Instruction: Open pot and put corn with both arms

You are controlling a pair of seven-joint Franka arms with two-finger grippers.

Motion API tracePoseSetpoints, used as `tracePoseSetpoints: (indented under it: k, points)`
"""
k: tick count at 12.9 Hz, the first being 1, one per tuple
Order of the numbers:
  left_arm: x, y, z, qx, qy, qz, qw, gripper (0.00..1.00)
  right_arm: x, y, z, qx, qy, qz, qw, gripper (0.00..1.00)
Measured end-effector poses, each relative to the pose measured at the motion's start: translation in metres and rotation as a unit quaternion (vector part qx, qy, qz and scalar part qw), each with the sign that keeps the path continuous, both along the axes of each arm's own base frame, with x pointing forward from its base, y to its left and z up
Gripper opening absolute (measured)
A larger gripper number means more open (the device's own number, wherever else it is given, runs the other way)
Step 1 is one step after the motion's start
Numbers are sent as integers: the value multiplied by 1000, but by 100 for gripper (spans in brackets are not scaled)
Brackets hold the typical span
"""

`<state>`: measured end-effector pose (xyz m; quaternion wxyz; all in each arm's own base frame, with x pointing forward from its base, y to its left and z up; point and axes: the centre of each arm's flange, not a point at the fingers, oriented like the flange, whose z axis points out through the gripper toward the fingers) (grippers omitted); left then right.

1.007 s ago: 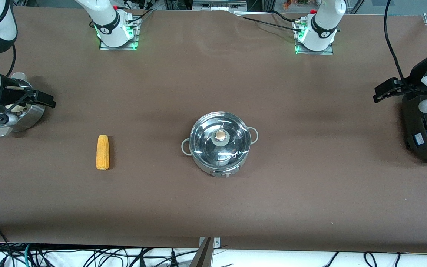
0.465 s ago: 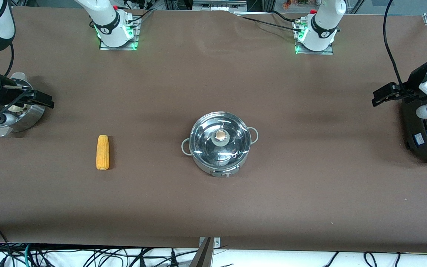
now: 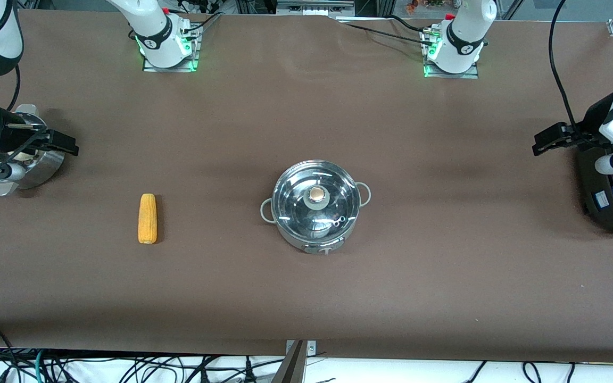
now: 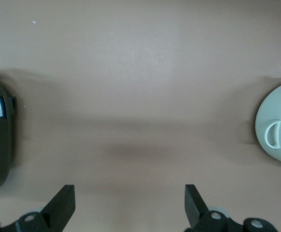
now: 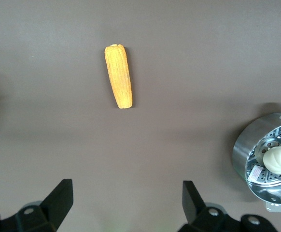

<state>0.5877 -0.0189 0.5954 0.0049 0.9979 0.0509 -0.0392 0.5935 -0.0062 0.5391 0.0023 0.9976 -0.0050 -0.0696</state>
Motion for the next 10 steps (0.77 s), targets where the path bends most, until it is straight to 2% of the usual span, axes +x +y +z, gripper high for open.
tracePoseSetpoints:
  k: [10]
  points:
    - [4, 5, -6, -1, 4, 4, 1000, 100, 1, 0, -4, 0, 3, 1, 1000, 100]
